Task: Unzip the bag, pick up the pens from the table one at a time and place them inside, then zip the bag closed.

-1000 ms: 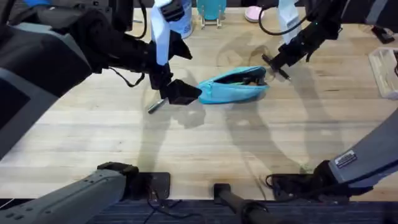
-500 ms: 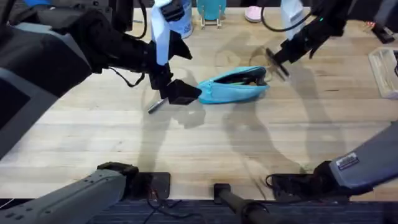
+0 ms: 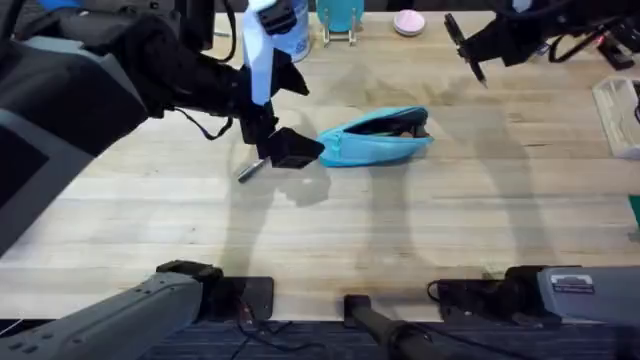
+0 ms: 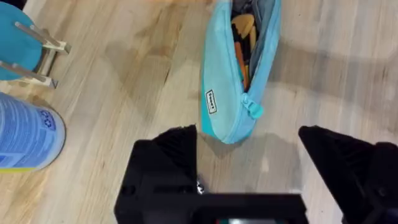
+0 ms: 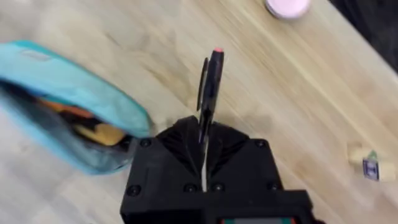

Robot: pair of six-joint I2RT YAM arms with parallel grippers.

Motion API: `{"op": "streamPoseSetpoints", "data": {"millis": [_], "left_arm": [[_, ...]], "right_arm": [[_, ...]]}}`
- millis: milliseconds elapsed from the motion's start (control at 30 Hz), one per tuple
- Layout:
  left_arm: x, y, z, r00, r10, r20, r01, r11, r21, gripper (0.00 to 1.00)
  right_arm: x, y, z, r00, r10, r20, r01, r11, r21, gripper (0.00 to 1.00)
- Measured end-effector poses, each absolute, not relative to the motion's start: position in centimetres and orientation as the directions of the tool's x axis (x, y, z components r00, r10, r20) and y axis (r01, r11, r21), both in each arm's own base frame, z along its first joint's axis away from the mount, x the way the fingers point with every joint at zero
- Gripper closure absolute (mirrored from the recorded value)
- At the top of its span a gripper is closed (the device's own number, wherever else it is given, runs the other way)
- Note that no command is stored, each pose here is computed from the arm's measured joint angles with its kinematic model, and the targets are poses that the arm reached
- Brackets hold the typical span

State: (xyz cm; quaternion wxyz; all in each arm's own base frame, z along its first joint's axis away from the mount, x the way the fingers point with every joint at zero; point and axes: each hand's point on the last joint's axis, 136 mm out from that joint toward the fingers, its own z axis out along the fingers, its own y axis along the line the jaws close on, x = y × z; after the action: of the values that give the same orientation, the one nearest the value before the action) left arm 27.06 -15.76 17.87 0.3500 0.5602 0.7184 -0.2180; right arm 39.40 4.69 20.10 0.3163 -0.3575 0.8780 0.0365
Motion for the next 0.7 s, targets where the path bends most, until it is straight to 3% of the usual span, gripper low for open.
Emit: {"op": "streamPoseSetpoints", "data": {"millis": [400,700], "left_arm": [[27.1,-15.8,17.9,-0.127,0.652,-0.747,0.958,0.277,0.079,0.008],[27.1,-15.8,17.9,-0.127,0.652,-0.747,0.958,0.277,0.079,0.008]], "right_arm": [[33.8,9.6,25.8,-0.218,-0.698,-0.682,-0.843,0.487,-0.229,0.971],[30.3,14.5,25.7,0.028,-0.759,-0.65,-0.933,0.214,-0.29,0.971]]}}
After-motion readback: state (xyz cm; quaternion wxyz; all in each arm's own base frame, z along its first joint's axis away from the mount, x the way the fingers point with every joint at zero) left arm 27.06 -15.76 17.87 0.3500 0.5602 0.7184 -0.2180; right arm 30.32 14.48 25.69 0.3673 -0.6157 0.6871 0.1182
